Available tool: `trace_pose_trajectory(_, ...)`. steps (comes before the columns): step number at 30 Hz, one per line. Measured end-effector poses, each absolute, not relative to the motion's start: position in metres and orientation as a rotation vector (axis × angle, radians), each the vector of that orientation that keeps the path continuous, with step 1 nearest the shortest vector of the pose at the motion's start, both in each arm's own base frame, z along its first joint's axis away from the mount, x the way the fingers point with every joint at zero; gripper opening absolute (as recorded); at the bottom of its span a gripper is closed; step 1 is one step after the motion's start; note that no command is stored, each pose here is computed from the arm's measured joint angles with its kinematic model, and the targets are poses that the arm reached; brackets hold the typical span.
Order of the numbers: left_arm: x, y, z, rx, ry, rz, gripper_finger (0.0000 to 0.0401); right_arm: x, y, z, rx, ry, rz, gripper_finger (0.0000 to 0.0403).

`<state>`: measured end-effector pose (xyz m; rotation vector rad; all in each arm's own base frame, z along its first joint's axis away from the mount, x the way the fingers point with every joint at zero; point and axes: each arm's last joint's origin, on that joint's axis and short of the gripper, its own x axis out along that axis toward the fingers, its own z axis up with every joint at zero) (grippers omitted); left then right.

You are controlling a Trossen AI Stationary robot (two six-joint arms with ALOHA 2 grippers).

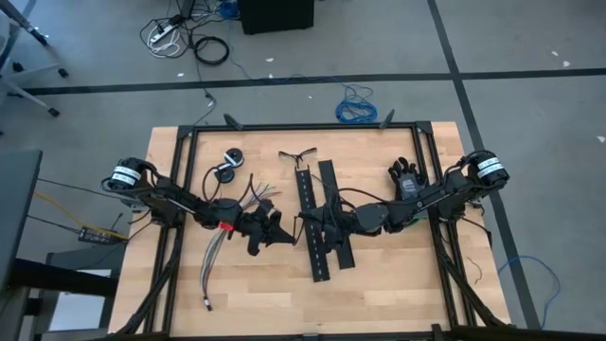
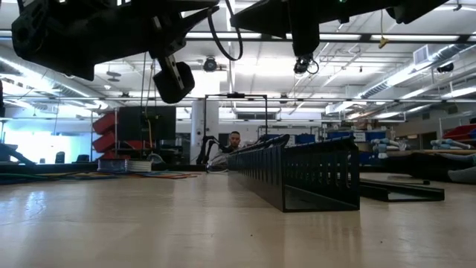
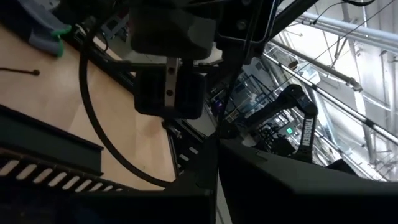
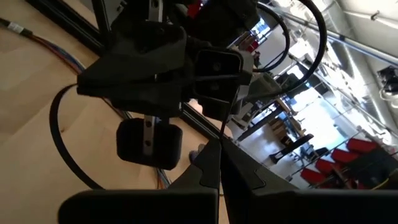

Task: Ziptie cables
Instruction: Wrap the black zip tie on the cable

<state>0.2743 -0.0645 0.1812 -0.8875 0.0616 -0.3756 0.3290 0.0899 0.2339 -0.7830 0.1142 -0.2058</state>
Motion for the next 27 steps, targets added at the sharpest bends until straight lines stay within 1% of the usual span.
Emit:
trace_pose_trajectory(18, 0.2732, -0.0655, 0.1861, -0.885, 0.034, -0.44, 0.0, 0.328, 0.0927, 0.2296, -0.84, 0.157, -0.182, 0.0)
trace_pose_trajectory(27, 0.274, -0.0655, 0.1802, -0.914, 0.094, -0.404, 0.0, 0.3257, 0.0994, 0.2267, -0.893, 0.179, -0.149, 0.0)
